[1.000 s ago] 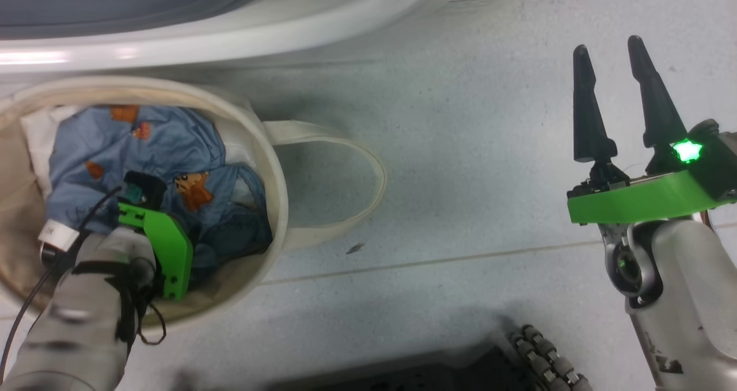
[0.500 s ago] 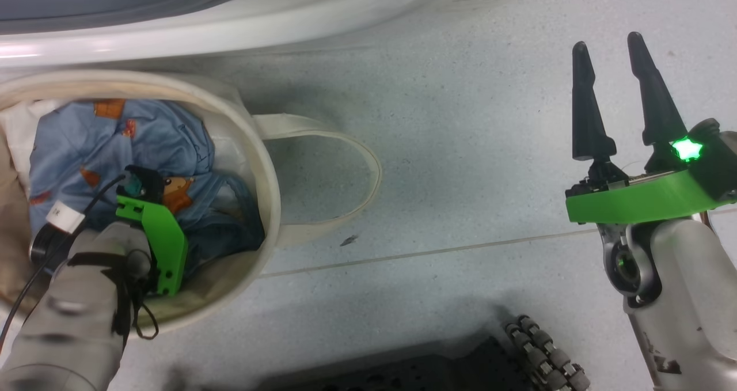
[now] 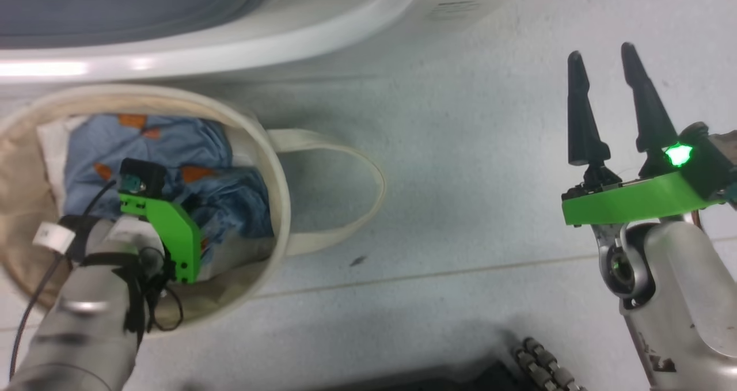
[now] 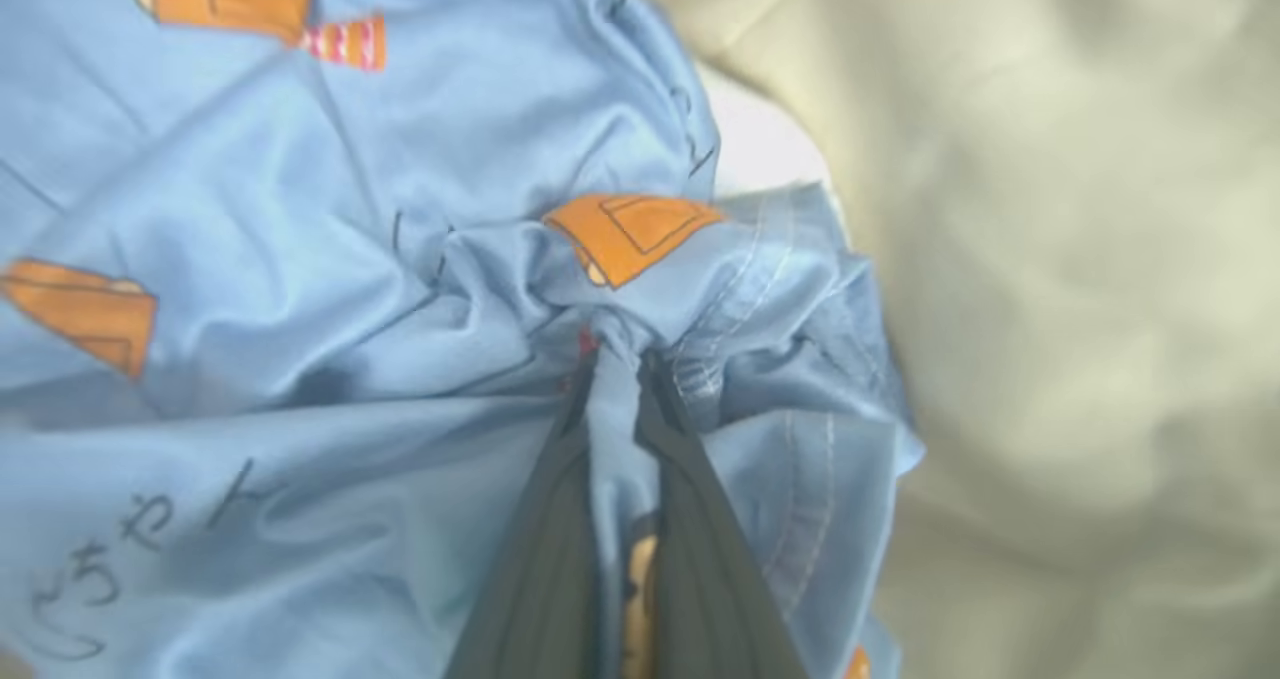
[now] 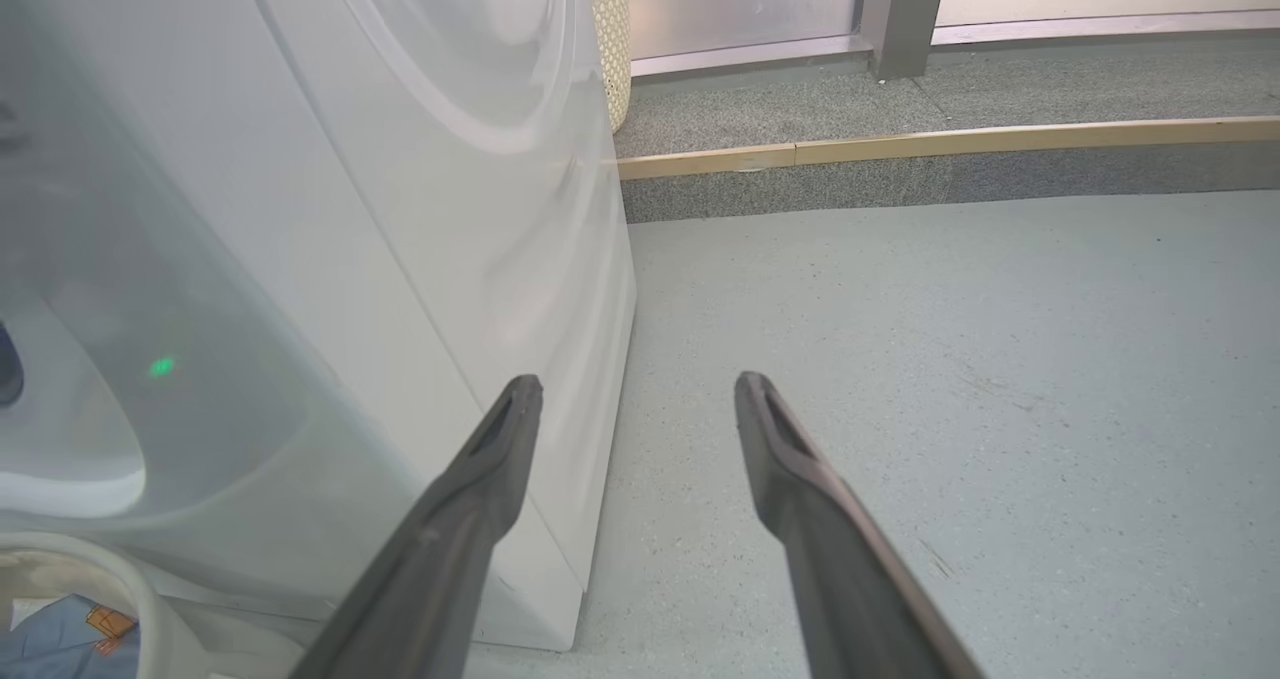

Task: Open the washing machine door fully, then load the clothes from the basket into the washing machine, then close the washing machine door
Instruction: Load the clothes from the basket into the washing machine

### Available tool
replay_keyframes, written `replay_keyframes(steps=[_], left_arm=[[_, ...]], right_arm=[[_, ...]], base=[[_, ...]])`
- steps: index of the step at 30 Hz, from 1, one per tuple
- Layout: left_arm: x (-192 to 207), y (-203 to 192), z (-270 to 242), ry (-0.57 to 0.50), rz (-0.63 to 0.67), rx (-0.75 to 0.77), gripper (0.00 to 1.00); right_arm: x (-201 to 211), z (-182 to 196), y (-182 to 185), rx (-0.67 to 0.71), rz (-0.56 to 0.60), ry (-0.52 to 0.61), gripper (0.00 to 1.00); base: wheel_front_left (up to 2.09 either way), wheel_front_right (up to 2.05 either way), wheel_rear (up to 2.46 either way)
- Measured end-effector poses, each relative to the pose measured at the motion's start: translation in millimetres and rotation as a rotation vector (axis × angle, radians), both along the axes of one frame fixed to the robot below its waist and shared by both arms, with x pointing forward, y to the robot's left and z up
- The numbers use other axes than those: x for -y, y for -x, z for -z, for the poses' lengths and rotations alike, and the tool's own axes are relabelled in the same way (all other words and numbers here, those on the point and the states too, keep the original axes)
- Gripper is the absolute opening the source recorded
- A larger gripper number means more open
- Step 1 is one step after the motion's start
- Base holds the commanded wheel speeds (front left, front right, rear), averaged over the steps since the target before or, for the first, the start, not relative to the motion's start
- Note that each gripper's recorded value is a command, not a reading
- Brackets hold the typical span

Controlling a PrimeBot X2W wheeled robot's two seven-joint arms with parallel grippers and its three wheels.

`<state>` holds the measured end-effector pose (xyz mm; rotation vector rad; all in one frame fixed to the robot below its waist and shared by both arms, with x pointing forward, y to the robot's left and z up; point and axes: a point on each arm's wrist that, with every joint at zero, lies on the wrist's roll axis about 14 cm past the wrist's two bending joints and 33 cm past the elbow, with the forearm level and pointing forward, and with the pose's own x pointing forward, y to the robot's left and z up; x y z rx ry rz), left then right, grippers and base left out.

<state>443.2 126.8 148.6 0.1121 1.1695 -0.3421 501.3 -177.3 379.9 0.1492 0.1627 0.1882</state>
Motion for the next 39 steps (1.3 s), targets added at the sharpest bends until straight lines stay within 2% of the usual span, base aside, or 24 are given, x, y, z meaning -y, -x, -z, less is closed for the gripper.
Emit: replay_keyframes(steps=[9, 19, 24, 30, 39], left_arm=[[4, -13, -71, 0.12, -0.102, 0.266, 0.0], [-4, -16, -148, 0.172, -0.148, 0.473, 0.0], [-8, -28, -208, 0.241, -0.181, 0.651, 0.0], [-16, -11, -273, 0.294, -0.192, 0.843, 0.0], [-15, -10, -375, 0.377, -0.172, 1.126, 0.0]], right_arm=[[-15, -40, 9, 0.053, -0.02, -0.065, 1.0], [-22, -79, 40, 0.098, -0.018, -0.123, 1.0], [-29, -99, 55, 0.131, -0.032, -0.147, 1.0], [-35, -115, 84, 0.15, -0.042, -0.18, 1.0], [-38, -132, 112, 0.187, -0.048, -0.2, 1.0]], base=[[0.0, 0.0, 0.0], [0.0, 0.0, 0.0], [0.0, 0.0, 0.0], [0.0, 0.0, 0.0], [0.0, 0.0, 0.0]])
